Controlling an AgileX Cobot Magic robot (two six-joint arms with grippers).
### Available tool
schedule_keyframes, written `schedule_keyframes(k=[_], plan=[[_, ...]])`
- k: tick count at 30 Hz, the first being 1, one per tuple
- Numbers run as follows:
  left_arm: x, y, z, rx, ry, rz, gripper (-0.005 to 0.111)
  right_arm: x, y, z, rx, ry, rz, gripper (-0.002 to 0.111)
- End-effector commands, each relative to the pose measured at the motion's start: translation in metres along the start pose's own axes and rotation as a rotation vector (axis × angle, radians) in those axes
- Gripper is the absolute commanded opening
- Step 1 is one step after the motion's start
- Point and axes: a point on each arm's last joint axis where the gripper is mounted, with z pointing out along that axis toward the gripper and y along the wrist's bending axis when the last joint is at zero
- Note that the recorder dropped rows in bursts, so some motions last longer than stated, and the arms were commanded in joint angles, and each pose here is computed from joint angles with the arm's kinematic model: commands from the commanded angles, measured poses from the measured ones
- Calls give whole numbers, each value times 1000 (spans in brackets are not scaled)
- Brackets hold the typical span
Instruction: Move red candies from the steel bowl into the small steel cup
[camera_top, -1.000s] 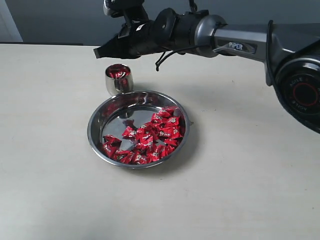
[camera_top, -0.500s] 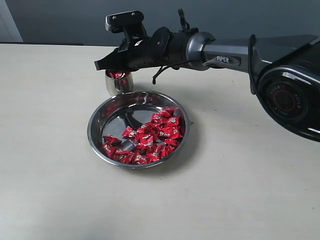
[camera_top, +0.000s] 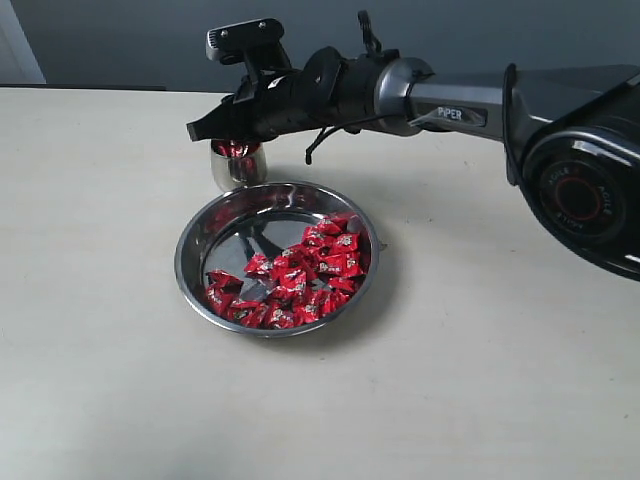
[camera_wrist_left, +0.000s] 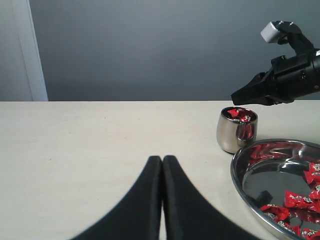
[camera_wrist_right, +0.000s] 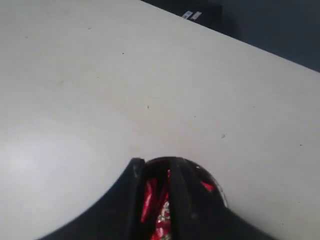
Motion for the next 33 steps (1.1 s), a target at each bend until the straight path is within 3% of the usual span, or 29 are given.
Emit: schedule_keyframes(k=[1,7,15,20,28,33], plan=[[-1,0,0,-1,-10,-4,0,-18,12,-26,-86,62,-67,20],[-1,0,0,-1,-10,-4,0,0,28,-45,-286,344,-223,20],[-1,0,0,-1,-10,-4,0,44,31,-32,-430,600,-197,24],[-1,0,0,-1,-10,-4,0,60,32,-25,-476,662,-158,48],[-1,0,0,-1,-10,-4,0,59,40,-23,-516,641,-99,49],[-1,0,0,-1,-10,-4,0,68,56,-16,-528,649,-140,49]])
